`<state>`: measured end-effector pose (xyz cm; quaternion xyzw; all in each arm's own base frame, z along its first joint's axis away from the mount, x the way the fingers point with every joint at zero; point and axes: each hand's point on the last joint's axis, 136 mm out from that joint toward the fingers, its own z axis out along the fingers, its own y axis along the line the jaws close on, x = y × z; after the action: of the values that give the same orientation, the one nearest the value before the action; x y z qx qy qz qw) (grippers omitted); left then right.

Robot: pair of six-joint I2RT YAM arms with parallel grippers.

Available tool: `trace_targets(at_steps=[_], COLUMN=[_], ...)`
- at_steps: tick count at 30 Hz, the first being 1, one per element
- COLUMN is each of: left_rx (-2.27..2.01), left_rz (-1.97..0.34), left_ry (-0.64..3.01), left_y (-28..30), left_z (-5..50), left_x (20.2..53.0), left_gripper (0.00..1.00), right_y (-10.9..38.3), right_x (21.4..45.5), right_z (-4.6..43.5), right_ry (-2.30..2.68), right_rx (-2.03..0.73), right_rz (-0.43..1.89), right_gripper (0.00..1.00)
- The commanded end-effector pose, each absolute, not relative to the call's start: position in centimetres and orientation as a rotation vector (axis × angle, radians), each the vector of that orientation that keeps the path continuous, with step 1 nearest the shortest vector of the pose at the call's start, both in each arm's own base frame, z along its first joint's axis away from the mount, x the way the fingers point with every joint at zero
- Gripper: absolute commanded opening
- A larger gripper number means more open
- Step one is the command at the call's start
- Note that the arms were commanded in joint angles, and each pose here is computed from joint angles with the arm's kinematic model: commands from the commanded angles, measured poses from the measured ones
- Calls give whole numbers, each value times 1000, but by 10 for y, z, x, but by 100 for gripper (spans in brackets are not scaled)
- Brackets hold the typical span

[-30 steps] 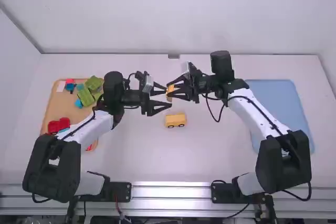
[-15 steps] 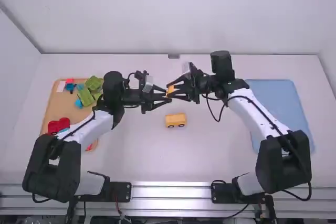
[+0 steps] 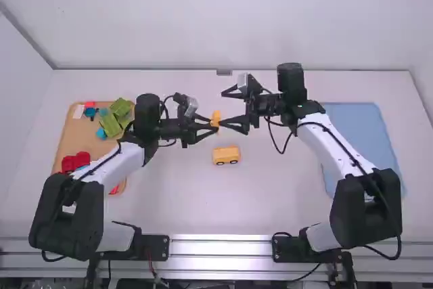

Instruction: Assemble lego blocks to make yellow taxi

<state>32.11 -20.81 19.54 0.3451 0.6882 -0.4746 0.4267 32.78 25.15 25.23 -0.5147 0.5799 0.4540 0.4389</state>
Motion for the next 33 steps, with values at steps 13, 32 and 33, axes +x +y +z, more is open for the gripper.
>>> trace_targets(at_steps=[13, 32, 33], left_rx=[1347, 2110, 2119], left_rz=[-190, 133, 130], left_ry=[2393, 2155, 2151], left_y=[-147, -135, -135], left_z=[91, -6, -7], left_x=[309, 308, 307], left_gripper=[4, 7, 7], right_y=[187, 185, 185], right_x=[387, 373, 372], right_z=[232, 224, 224], right_ry=[1916, 1988, 1988], right_rx=[-913, -909, -909], right_rz=[702, 736, 737], right_gripper=[98, 98, 98])
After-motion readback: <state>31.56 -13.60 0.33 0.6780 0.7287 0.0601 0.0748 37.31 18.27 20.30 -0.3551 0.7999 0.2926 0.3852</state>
